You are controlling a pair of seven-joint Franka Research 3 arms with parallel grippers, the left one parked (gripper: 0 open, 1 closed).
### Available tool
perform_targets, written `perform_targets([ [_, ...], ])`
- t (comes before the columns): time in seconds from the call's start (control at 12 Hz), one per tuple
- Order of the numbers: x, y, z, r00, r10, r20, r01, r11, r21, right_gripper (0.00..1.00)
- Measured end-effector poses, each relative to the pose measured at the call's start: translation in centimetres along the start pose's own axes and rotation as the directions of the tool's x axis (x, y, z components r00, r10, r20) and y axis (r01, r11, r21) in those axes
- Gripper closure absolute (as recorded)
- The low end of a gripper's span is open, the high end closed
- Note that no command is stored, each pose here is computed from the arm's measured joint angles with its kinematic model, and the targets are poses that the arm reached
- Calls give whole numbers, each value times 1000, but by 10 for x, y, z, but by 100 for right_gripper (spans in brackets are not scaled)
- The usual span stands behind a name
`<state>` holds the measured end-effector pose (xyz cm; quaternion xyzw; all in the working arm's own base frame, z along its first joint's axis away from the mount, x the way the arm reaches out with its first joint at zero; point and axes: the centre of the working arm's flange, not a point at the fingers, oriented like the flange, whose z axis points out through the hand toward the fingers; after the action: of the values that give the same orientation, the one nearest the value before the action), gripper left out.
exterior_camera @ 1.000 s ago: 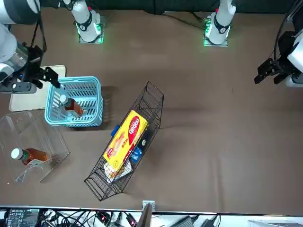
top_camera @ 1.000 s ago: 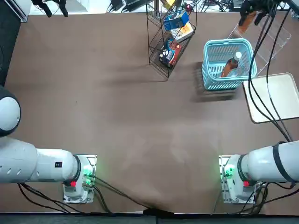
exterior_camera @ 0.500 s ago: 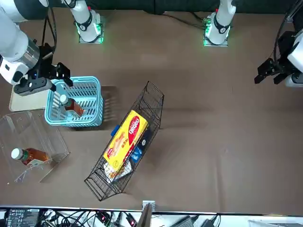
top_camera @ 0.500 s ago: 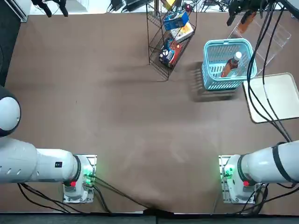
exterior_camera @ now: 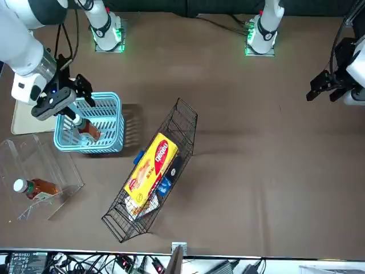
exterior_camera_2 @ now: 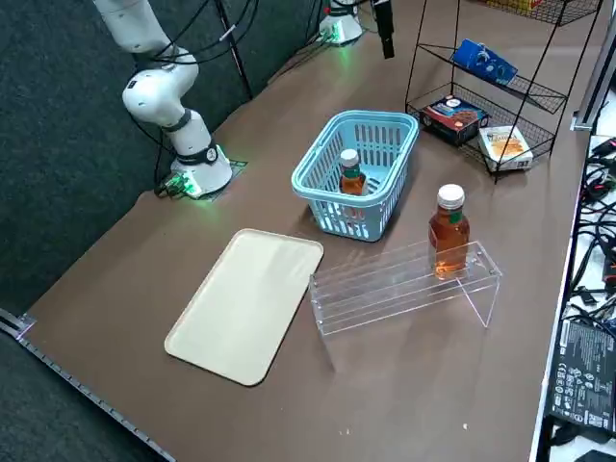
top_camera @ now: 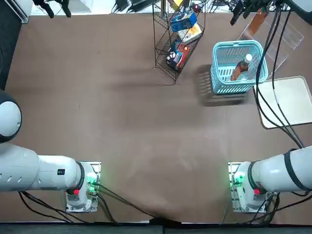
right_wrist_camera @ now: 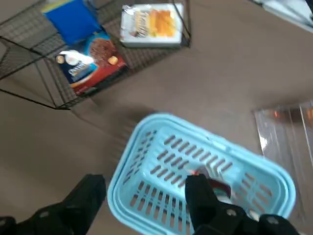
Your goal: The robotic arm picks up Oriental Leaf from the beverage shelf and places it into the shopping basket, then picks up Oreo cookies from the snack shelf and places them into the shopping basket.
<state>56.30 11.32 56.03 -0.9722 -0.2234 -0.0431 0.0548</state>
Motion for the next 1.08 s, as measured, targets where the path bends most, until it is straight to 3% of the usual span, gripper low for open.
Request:
perform_targets([
  [0.42,11,-11,9,977,-174,-119,181,982,50,0],
  [0.67,12,-4,19,929,-286,-235,314,945,95,0],
  [1.08,8,8,41,844,-367,-392,446,885,131,0],
])
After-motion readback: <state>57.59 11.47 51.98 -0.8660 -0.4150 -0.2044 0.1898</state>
